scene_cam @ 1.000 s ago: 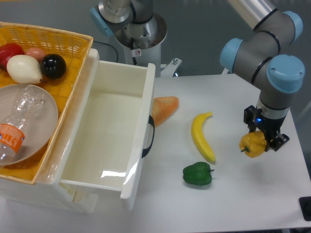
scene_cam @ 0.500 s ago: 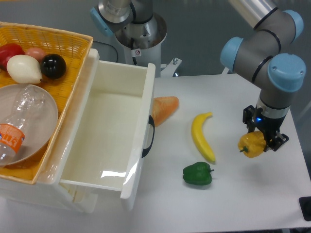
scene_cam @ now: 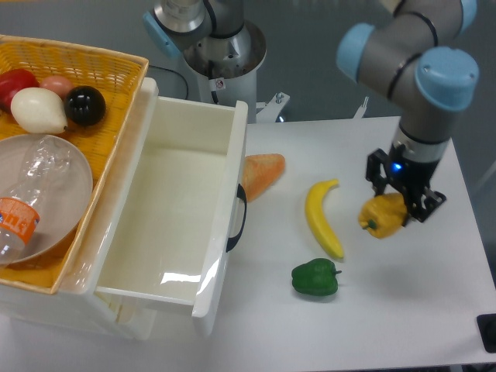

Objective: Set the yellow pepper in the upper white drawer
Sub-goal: 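Carry the yellow pepper over the banana toward the open white drawer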

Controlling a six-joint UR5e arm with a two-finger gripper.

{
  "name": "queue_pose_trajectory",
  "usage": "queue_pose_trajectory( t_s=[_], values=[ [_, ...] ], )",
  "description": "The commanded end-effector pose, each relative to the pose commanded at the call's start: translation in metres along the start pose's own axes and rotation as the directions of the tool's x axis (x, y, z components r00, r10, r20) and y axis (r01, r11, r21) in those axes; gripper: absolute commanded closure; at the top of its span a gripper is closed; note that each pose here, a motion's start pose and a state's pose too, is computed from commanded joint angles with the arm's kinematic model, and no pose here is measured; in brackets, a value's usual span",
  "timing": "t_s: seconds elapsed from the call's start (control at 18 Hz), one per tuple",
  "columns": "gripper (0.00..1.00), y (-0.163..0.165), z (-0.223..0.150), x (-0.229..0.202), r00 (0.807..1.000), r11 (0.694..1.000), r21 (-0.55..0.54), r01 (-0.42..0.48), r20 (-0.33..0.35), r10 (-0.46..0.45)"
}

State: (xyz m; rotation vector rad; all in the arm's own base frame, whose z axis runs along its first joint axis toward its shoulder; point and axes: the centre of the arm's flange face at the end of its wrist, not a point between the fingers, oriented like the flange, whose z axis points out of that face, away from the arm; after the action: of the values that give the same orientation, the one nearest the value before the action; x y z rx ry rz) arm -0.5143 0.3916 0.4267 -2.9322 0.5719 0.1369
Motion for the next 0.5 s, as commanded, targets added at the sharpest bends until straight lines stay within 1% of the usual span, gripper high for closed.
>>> queue_pose_trajectory(
  t_s=[0.17,0.28,0.5],
  values=[
    [0.48,-0.008,-0.012,0.01,1.0,1.0,0.002,0.009,0.014,-0.009],
    [0.48,-0.011,-0.02,0.014,0.999,0.999,0.007,0.033,0.019,-0.033],
    [0.48,-0.026,-0.06,0.03,0.991,0.99,0.095,0.107,0.066,-0.113]
  ],
)
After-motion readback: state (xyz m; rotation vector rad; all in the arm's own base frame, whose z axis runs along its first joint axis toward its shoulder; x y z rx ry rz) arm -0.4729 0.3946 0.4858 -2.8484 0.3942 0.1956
